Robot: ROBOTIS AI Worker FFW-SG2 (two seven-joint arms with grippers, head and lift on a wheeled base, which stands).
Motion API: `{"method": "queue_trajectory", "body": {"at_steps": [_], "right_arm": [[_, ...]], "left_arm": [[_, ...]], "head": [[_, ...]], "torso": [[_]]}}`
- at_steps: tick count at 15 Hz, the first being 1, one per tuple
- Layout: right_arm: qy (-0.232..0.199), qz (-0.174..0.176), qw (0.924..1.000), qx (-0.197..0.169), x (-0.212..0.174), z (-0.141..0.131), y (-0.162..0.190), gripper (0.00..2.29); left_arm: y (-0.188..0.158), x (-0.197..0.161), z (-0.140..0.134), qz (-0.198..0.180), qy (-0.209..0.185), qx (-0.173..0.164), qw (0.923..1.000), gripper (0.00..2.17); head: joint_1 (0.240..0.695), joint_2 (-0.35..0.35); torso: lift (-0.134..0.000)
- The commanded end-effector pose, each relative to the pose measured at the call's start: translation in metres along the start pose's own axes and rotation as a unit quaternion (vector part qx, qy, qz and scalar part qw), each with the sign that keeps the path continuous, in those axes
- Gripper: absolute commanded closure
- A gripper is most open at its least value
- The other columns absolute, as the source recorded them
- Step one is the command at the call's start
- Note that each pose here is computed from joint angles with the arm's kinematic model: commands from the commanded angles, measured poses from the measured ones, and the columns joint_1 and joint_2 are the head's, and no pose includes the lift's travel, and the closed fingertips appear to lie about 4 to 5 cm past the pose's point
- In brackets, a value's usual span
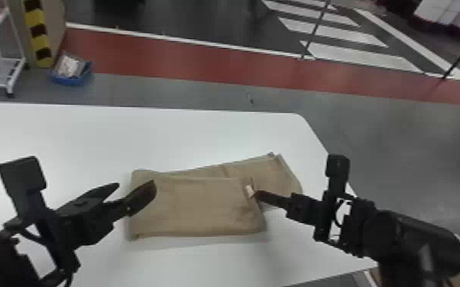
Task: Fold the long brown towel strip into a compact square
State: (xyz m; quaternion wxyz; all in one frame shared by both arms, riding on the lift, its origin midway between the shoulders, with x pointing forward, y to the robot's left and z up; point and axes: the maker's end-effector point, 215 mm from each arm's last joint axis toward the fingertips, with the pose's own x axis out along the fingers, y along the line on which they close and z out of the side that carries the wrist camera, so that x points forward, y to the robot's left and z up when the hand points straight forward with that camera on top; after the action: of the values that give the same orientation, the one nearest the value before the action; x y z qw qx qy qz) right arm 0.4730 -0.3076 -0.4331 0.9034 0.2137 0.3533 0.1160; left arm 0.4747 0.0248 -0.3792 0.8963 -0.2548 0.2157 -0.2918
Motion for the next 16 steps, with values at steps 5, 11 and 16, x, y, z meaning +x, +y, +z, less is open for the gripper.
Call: {"method": "queue_trajectory", "body": {"at_steps": [5,11,16], "right_arm": [[-0.049,0.044,0.9969,-0.043,-0.018,0.053,0.067,1.12],[-0.165,0.072,0.9814,-0.066,-0.037,0.158,0.067,1.12],[-0.183,0.049,0.9813,-0.034,-0.057,0.153,0.01,1.12]], "left_arm": [[0.008,0.003,0.0,0.004,0.003,-0.001,1.0,0.04],[0.027,0.001,0.004,0.017,0.001,-0.007,0.9998,0.04],[0.031,0.006,0.004,0.019,0.001,-0.012,0.9998,0.04]], "head": [[0.695,-0.292],[0.695,-0.266],[0.695,-0.291]], "torso": [[-0.12],[-0.12],[-0.12]]}}
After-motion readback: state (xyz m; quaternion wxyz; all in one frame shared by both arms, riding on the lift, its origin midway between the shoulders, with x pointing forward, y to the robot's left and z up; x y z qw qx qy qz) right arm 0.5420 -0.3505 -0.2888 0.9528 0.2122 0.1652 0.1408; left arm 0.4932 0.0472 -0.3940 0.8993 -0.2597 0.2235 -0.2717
